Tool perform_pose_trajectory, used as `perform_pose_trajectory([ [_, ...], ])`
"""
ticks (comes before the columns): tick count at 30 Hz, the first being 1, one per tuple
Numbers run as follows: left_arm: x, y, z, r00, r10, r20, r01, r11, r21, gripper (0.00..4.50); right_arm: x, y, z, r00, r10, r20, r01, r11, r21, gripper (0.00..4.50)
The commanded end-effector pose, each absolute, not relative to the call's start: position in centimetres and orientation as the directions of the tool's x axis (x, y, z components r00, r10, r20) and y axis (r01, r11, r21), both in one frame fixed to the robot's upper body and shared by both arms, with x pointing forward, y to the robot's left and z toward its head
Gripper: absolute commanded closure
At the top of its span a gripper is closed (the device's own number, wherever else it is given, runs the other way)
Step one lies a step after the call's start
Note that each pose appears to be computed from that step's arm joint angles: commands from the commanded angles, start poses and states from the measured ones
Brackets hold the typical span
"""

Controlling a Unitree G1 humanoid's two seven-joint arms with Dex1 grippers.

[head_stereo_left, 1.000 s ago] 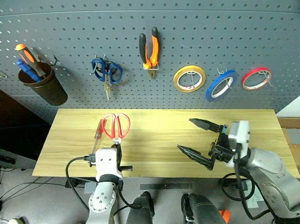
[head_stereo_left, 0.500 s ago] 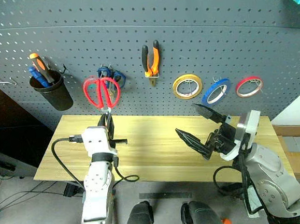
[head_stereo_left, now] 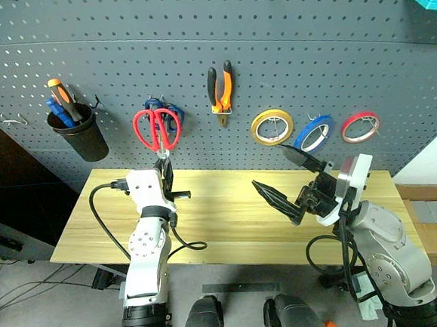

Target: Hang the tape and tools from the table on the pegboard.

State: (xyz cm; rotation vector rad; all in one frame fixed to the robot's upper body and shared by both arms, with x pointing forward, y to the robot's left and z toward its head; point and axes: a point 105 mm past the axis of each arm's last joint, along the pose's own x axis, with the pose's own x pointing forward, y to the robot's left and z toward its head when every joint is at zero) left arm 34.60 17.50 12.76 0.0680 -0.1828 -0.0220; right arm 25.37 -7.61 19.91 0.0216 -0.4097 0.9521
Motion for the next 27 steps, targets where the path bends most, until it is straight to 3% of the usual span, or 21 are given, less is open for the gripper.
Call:
perform_pose_trajectory([
  [1, 35.3, 17.2, 13.6, 0.98, -0.056, 0.19, 0.04, 0.995, 0.087, 4.27, 24.7, -7.5, 20.8, 0.49, 0.786, 0.377, -0.79, 0.583, -0.189, 0.0],
  [3, 35.8, 17.4, 13.8, 0.98, -0.059, 0.19, 0.043, 0.995, 0.088, 4.27, 24.7, -7.5, 20.8, 0.489, 0.787, 0.375, -0.79, 0.582, -0.192, 0.0],
  [9, 36.4, 17.6, 14.8, 0.968, -0.079, 0.237, 0.064, 0.996, 0.069, 2.19, 24.5, -7.4, 20.7, 0.486, 0.792, 0.369, -0.792, 0.578, -0.197, 0.0],
  [15, 34.8, 18.9, 11.0, 0.992, -0.039, 0.122, 0.031, 0.998, 0.061, 0.1, 23.9, -7.4, 20.3, 0.477, 0.807, 0.348, -0.802, 0.562, -0.204, 0.0],
  [19, 32.3, 21.1, 7.0, 0.999, 0.039, -0.018, -0.037, 0.995, 0.096, 0.04, 23.2, -6.6, 19.1, 0.44, 0.858, 0.265, -0.83, 0.501, -0.244, 0.0],
  [23, 31.6, 25.0, 4.4, 0.974, 0.164, -0.154, -0.142, 0.979, 0.144, 0.04, 23.3, -4.4, 15.3, 0.387, 0.921, 0.045, -0.869, 0.38, -0.317, 0.0],
  [27, 32.4, 27.4, 4.3, 0.951, 0.211, -0.224, -0.181, 0.973, 0.146, 0.04, 23.7, -2.4, 15.4, 0.355, 0.933, 0.052, -0.876, 0.352, -0.33, 0.0],
])
